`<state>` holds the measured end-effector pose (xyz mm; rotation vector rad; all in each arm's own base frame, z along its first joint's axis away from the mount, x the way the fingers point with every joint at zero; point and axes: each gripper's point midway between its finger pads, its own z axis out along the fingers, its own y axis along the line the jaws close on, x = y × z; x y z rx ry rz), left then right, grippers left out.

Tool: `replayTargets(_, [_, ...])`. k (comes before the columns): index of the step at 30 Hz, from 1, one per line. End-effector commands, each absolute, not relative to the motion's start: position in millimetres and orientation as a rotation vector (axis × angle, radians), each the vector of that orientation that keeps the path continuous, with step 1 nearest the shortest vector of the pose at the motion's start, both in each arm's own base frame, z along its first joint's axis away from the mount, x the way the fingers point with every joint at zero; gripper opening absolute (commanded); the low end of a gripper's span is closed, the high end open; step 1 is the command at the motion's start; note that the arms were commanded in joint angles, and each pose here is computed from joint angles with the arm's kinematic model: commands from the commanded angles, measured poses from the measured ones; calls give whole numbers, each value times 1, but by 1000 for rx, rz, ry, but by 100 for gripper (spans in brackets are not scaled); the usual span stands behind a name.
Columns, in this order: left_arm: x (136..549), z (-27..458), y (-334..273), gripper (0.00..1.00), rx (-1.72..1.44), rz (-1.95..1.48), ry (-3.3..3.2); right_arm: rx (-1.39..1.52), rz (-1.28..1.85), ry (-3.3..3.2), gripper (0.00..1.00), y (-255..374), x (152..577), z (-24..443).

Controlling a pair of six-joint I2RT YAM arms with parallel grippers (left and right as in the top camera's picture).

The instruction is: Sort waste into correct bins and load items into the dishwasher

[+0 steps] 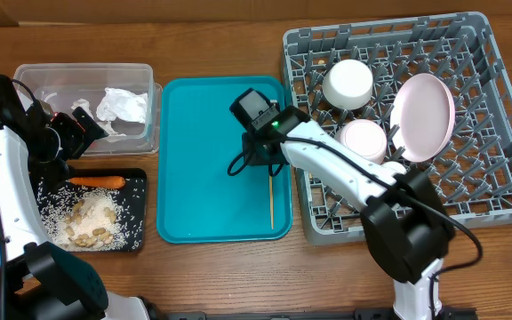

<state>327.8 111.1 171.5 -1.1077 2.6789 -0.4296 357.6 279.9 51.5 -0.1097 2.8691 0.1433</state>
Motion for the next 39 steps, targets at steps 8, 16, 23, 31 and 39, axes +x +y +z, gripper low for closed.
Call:
replayTargets(8, [332, 182, 110, 100, -1054, -437, 2660, -98, 8, 2930, 37, 270, 353, 6])
replayTargets(16, [332, 182, 110, 100, -1054, -437, 2660, -104, -42, 2974, 32, 267, 349, -20])
replayTargets(23, [332, 182, 110, 100, -1054, -437, 2660, -106, -32, 2983, 11, 268, 348, -21])
replayTargets(31, [332, 182, 110, 100, -1054, -437, 2660, -111, 117, 2921, 4, 291, 368, 29])
replayTargets(39, [332, 182, 110, 100, -1054, -437, 2660, -283, 201, 2770, 4, 300, 384, 135])
